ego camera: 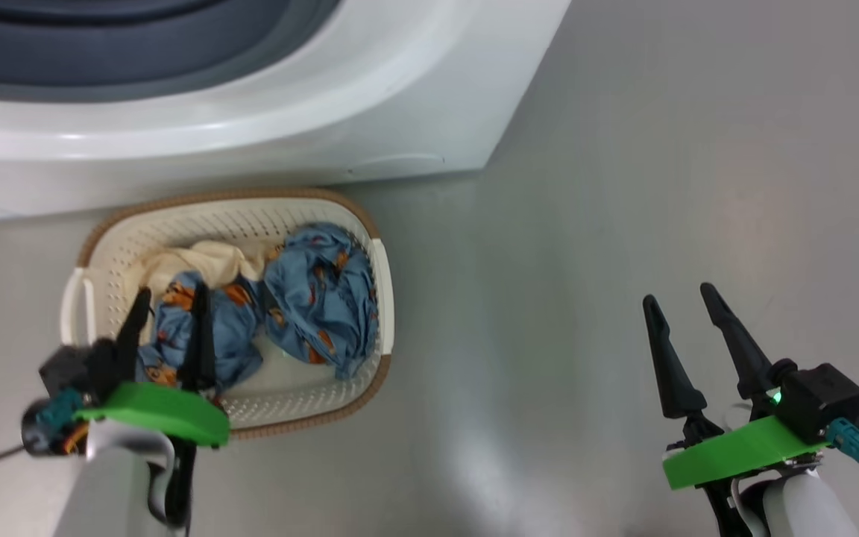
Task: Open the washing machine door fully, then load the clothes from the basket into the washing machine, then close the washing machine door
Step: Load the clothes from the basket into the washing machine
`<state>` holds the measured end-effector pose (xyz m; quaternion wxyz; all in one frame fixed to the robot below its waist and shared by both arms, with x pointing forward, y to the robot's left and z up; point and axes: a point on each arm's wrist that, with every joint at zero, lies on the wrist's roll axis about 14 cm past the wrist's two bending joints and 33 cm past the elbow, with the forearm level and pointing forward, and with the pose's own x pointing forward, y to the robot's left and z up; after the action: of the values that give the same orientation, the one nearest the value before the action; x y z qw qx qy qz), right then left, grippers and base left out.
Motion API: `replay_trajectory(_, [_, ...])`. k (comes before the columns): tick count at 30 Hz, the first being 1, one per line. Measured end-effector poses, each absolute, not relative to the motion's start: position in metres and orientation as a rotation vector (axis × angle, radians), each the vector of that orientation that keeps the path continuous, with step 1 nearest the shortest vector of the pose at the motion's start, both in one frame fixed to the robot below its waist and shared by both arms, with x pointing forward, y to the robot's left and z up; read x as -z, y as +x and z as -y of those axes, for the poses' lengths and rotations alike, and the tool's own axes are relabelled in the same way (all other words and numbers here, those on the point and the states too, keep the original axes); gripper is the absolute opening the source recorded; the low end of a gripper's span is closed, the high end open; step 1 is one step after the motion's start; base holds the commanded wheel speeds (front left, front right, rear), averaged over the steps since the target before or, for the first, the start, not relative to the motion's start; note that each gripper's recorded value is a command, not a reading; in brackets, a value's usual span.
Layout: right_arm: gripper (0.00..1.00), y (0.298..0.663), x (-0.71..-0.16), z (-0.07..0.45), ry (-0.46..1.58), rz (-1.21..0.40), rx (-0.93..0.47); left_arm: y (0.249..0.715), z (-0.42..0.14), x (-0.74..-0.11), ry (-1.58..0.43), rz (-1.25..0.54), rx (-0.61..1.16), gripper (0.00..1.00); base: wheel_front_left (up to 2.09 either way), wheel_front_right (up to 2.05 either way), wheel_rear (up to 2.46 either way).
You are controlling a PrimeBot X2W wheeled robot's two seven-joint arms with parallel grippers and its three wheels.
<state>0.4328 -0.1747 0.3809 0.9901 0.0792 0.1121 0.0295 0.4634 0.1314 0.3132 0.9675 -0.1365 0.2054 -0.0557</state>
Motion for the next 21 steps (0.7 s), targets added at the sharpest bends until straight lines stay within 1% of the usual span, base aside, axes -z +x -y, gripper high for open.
replay_trajectory(6, [1.00,0.441,-0.354,0.178,0.156,-0.275,-0.050,0.491,-0.127,-0.281,-0.260,-0.462,0.139,1.00,0.00,0.00,0.00])
replay_trajectory(11, [1.00,0.444,-0.333,0.178,0.165,-0.316,-0.042,0.495,-0.129,-0.241,-0.232,-0.551,0.148,1.00,0.00,0.00,0.00])
replay_trajectory(18, [1.00,0.443,-0.307,0.183,0.179,-0.372,-0.017,0.504,-0.133,-0.189,-0.114,-0.673,0.184,1.00,0.00,0.00,0.00])
replay_trajectory(21, [1.00,0.443,-0.297,0.185,0.182,-0.391,-0.010,0.505,-0.137,-0.165,-0.049,-0.755,0.185,1.00,0.00,0.00,0.00])
